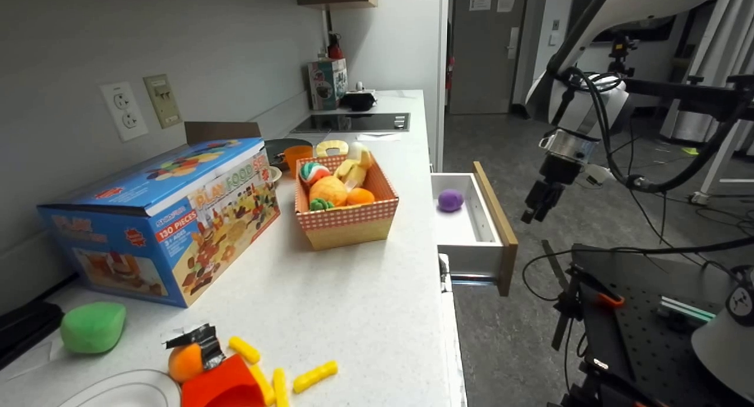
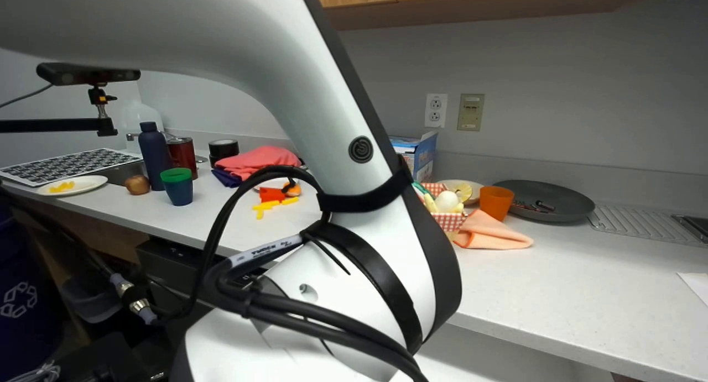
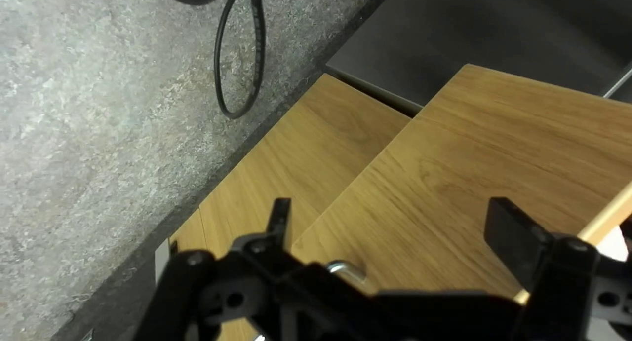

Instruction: Open the drawer, then remove the purple plushie from the drawer, then close the drawer

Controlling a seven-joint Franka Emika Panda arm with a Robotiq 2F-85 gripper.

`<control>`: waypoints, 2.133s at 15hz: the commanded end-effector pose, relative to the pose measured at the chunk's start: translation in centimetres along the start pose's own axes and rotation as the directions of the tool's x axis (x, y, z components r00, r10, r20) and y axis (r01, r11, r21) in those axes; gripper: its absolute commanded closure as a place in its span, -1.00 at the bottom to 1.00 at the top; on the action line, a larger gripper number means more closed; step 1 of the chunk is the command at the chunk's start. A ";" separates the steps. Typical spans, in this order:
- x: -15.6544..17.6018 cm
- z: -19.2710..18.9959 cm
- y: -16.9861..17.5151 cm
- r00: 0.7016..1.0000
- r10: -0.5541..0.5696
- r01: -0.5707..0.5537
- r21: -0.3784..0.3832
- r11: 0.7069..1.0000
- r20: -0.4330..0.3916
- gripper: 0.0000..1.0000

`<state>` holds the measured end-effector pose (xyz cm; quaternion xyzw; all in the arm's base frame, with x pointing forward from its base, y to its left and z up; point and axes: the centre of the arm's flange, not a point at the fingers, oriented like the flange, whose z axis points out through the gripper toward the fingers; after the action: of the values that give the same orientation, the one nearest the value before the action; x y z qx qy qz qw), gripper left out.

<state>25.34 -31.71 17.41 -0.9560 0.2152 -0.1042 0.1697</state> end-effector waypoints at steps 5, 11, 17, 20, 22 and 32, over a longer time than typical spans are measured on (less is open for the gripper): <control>-0.2 -0.2 -0.2 1.000 -0.002 0.002 -0.003 1.000 -0.005 -1.00; 1.1 -3.4 -3.6 0.993 -0.084 0.082 -0.026 0.996 -0.087 -1.00; 5.4 -6.3 -7.5 0.953 -0.224 0.211 -0.082 0.974 -0.204 -1.00; 6.0 -6.5 -7.7 0.959 -0.207 0.197 -0.069 0.978 -0.194 -1.00; 6.5 -6.6 -8.4 0.953 -0.216 0.206 -0.069 0.976 -0.211 -1.00; 10.9 -6.5 -8.6 0.926 -0.243 0.215 -0.125 0.969 -0.288 -1.00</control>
<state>33.60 -30.03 28.36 -0.9574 0.1344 -0.2348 0.1007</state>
